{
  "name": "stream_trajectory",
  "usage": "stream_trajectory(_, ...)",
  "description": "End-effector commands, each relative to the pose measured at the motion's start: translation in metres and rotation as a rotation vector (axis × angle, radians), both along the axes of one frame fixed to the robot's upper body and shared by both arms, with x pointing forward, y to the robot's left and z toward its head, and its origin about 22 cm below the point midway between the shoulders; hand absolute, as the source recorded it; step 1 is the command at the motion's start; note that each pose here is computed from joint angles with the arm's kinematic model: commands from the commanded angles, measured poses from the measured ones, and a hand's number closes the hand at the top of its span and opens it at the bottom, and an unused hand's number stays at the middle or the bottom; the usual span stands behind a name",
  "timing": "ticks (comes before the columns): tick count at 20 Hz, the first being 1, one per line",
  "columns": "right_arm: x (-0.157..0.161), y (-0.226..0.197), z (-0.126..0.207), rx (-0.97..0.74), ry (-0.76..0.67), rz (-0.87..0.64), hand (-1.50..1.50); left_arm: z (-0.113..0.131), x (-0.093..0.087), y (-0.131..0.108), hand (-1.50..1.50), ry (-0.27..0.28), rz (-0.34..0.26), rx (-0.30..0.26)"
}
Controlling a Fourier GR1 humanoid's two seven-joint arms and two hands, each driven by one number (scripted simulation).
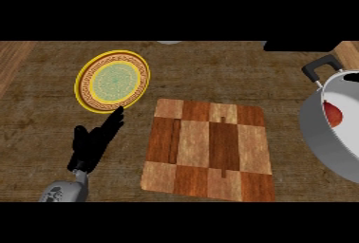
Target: Pick the pear from the cutting board and place it in the pot
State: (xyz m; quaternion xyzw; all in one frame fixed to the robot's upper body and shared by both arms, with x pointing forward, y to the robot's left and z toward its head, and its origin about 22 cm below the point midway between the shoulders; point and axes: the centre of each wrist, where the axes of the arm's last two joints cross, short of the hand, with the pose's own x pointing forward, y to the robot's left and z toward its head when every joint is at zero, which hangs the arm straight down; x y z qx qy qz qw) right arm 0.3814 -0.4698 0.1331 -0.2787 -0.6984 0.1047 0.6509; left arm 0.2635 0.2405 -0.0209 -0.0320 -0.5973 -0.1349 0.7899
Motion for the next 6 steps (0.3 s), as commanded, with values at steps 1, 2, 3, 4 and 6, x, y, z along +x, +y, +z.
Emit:
stream_trajectory(1, -0.033, -0.047, 0.018, 0.144, -0.135, -0.099, -1.5, -0.008, -0.012, 0.005, 0.0, 0.006, 0.003, 0.008)
stream_trajectory(2, -0.035, -0.051, 0.025, 0.155, -0.149, -0.077, -1.5, -0.001, 0.003, -0.009, 0.0, 0.003, 0.007, 0.003)
stream_trajectory(3, -0.049, -0.061, 0.008, 0.166, -0.159, -0.116, -1.5, -0.003, -0.003, -0.008, 0.0, -0.008, -0.012, -0.008)
stream_trajectory(4, -0.059, -0.076, 0.028, 0.184, -0.164, -0.128, -1.5, -0.003, -0.013, -0.003, 0.0, 0.009, -0.005, 0.008)
stream_trajectory(6, -0.066, -0.08, 0.018, 0.216, -0.192, -0.117, -1.5, 0.006, 0.001, -0.004, 0.0, -0.017, -0.017, 0.013)
